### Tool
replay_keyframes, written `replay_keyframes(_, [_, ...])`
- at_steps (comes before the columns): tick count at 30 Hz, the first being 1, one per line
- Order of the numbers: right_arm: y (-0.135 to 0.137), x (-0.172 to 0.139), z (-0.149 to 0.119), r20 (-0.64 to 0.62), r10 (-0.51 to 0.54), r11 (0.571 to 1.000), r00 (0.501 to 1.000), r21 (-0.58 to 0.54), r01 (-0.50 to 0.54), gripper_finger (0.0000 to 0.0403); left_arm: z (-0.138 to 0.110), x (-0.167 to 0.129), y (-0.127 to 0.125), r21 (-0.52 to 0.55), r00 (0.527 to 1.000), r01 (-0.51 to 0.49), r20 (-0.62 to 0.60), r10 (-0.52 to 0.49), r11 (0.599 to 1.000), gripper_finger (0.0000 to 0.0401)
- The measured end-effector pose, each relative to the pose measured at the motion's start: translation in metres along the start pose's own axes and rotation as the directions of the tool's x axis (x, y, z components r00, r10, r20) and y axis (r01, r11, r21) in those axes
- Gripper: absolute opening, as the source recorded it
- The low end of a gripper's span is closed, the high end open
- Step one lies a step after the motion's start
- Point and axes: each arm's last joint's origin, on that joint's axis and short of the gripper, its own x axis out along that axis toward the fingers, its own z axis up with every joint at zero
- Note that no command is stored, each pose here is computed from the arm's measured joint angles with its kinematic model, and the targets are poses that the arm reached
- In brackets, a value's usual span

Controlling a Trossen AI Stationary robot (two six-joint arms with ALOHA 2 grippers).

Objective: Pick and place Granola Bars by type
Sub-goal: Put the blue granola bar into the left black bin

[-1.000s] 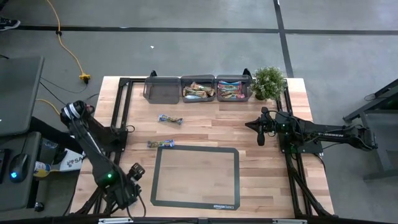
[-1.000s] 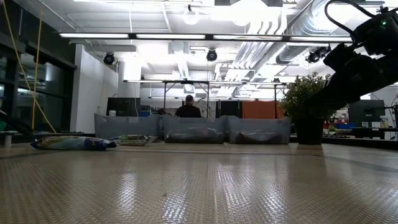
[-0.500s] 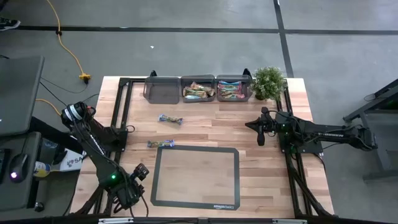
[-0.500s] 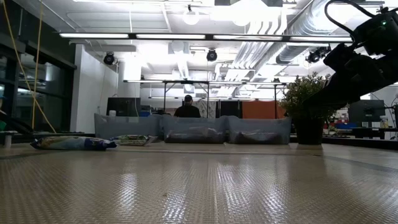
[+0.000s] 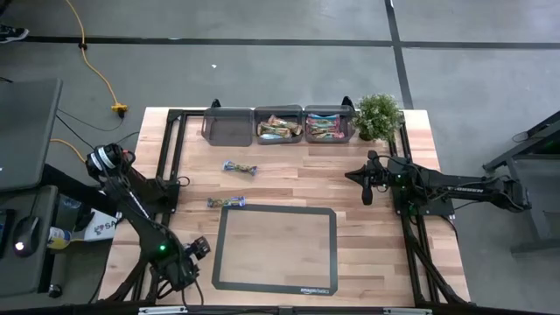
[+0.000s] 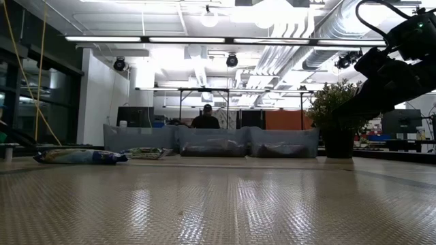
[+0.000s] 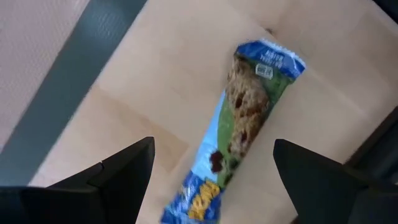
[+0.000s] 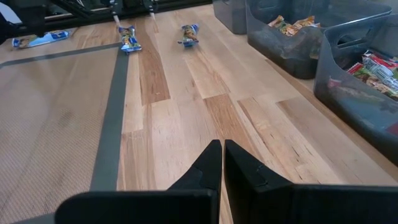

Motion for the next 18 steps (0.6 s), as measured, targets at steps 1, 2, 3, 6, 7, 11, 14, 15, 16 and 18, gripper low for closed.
replay_keyframes(1, [0.0, 0.0, 0.0, 0.0, 0.0, 1.0, 1.0, 0.0, 0.0, 0.0, 0.0, 0.002, 0.0, 0.017, 1.0, 0.004, 0.012, -0.004, 1.0, 0.0326])
replay_keyframes(2, [0.0, 0.0, 0.0, 0.0, 0.0, 1.0, 1.0, 0.0, 0.0, 0.0, -0.001, 0.004, 0.0, 0.035, 1.0, 0.006, 0.019, -0.006, 0.999, 0.0326])
replay_keyframes(3, [0.0, 0.0, 0.0, 0.0, 0.0, 1.0, 1.0, 0.0, 0.0, 0.0, -0.002, 0.006, 0.0, 0.05, 1.0, 0.007, 0.016, -0.008, 0.999, 0.0326])
replay_keyframes(6, [0.0, 0.0, 0.0, 0.0, 0.0, 1.0, 1.0, 0.0, 0.0, 0.0, -0.007, 0.012, 0.001, 0.078, 1.0, 0.01, 0.012, -0.011, 0.997, 0.0326])
replay_keyframes(7, [0.0, 0.0, 0.0, 0.0, 0.0, 1.0, 1.0, 0.0, 0.0, 0.0, -0.009, 0.014, 0.001, 0.081, 1.0, 0.01, 0.007, -0.011, 0.997, 0.0326])
replay_keyframes(11, [0.0, 0.0, 0.0, 0.0, 0.0, 1.0, 1.0, 0.0, 0.0, 0.0, -0.015, 0.02, 0.001, 0.081, 1.0, 0.011, -0.006, -0.011, 0.997, 0.0326])
replay_keyframes(14, [0.0, 0.0, 0.0, 0.0, 0.0, 1.0, 1.0, 0.0, 0.0, 0.0, -0.018, 0.024, 0.001, 0.081, 1.0, 0.018, -0.003, -0.018, 0.997, 0.0326])
replay_keyframes(15, [0.0, 0.0, 0.0, 0.0, 0.0, 1.0, 1.0, 0.0, 0.0, 0.0, -0.019, 0.025, 0.001, 0.079, 1.0, 0.018, 0.004, -0.018, 0.997, 0.0326])
replay_keyframes(16, [0.0, 0.0, 0.0, 0.0, 0.0, 1.0, 1.0, 0.0, 0.0, 0.0, -0.019, 0.026, 0.001, 0.078, 1.0, 0.017, 0.009, -0.018, 0.997, 0.0326])
replay_keyframes(18, [0.0, 0.0, 0.0, 0.0, 0.0, 1.0, 1.0, 0.0, 0.0, 0.0, -0.02, 0.027, 0.002, 0.078, 1.0, 0.015, 0.018, -0.017, 0.997, 0.0326])
